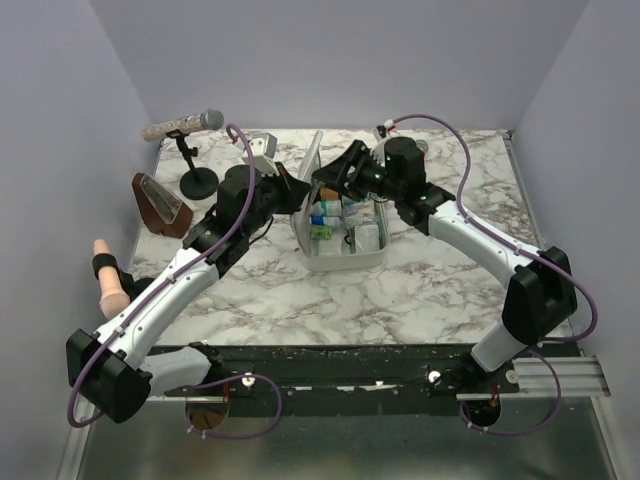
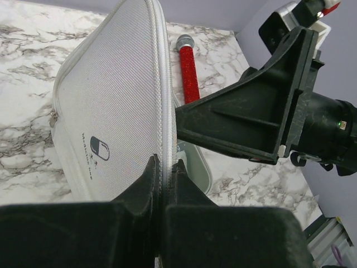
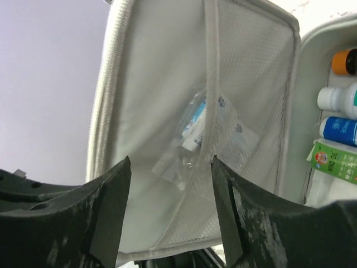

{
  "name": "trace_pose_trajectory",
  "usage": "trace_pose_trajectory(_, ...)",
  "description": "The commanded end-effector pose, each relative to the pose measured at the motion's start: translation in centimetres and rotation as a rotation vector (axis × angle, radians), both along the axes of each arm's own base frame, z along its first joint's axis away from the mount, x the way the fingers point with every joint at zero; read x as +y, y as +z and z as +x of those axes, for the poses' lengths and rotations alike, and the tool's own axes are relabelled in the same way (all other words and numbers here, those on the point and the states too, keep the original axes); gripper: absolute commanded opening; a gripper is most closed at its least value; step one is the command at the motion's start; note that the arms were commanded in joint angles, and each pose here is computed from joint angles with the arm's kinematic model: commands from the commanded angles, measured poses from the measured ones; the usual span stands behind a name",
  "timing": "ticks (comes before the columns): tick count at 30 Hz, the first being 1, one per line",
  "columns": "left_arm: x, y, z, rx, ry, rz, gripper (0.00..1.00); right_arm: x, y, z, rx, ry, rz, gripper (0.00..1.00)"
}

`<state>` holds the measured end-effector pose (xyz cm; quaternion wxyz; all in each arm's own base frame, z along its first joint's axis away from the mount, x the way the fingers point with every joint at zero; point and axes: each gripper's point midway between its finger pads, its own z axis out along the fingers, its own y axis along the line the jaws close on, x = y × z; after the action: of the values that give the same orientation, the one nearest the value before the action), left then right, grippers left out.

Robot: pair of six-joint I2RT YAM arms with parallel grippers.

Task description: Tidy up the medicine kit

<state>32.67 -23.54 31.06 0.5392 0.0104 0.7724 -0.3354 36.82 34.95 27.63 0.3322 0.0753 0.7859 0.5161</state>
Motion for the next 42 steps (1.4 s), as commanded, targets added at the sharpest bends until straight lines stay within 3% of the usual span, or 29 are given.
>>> trace_pose_trajectory(1,0.2,1.8,-0.9,-0.055,-0.003,-0.019,0.00,-0.9,4.4,-1.0,-0.145,0.006,0.005,0.70)
trace_pose_trajectory(2,0.4,1.8,-0.9,-0.058,0.003,-0.018,0.00,-1.2,4.7,-1.2,-0.161,0.002,0.001,0.69)
trace_pose_trajectory(4,0.4,1.7,-1.0,-0.059,0.004,-0.013,0.00,-1.6,4.9,-1.6,-0.185,0.004,-0.017,0.57)
trace_pose_trajectory(6,0.5,1.8,-1.0,-0.060,0.003,-0.011,0.00,-1.8,4.3,-1.6,-0.196,0.009,-0.049,0.25)
trace_pose_trajectory(9,0.6,2.0,-0.9,-0.065,0.006,-0.015,0.00,-1.3,3.4,-1.3,-0.211,0.035,-0.127,0.02)
trace_pose_trajectory(19,0.2,2.5,-1.2,-0.069,-0.013,-0.032,0.00,2.7,-0.6,0.0,-0.143,0.196,-0.254,0.01)
trace_pose_trajectory(25,0.2,2.7,-1.2,-0.071,-0.016,-0.034,0.00,2.5,-3.8,-0.2,-0.070,0.209,-0.325,0.01)
trace_pose_trajectory(27,-0.4,2.9,-1.5,-0.071,-0.048,-0.038,0.00,2.2,-2.4,-0.5,-0.112,0.207,-0.318,0.14)
trace_pose_trajectory(29,-1.0,3.1,-1.8,-0.065,-0.092,-0.034,0.03,1.2,-0.2,-0.9,-0.164,0.172,-0.306,0.48)
trace_pose_trajectory(32,-1.8,3.3,-2.1,-0.049,-0.138,-0.028,0.53,-1.6,4.3,-2.1,-0.277,0.091,-0.307,0.76)
trace_pose_trajectory(36,-1.7,4.7,-2.4,-0.074,-0.135,-0.043,0.93,-7.0,7.4,-4.0,-0.375,-0.038,-0.399,0.90)
trace_pose_trajectory(37,-1.6,5.1,-2.4,-0.085,-0.128,-0.045,0.99,-8.7,7.8,-4.4,-0.394,-0.089,-0.431,0.91)
trace_pose_trajectory(42,-1.8,6.1,-2.1,-0.124,-0.138,-0.041,0.99,-14.9,6.9,-5.8,-0.444,-0.257,-0.571,0.97)
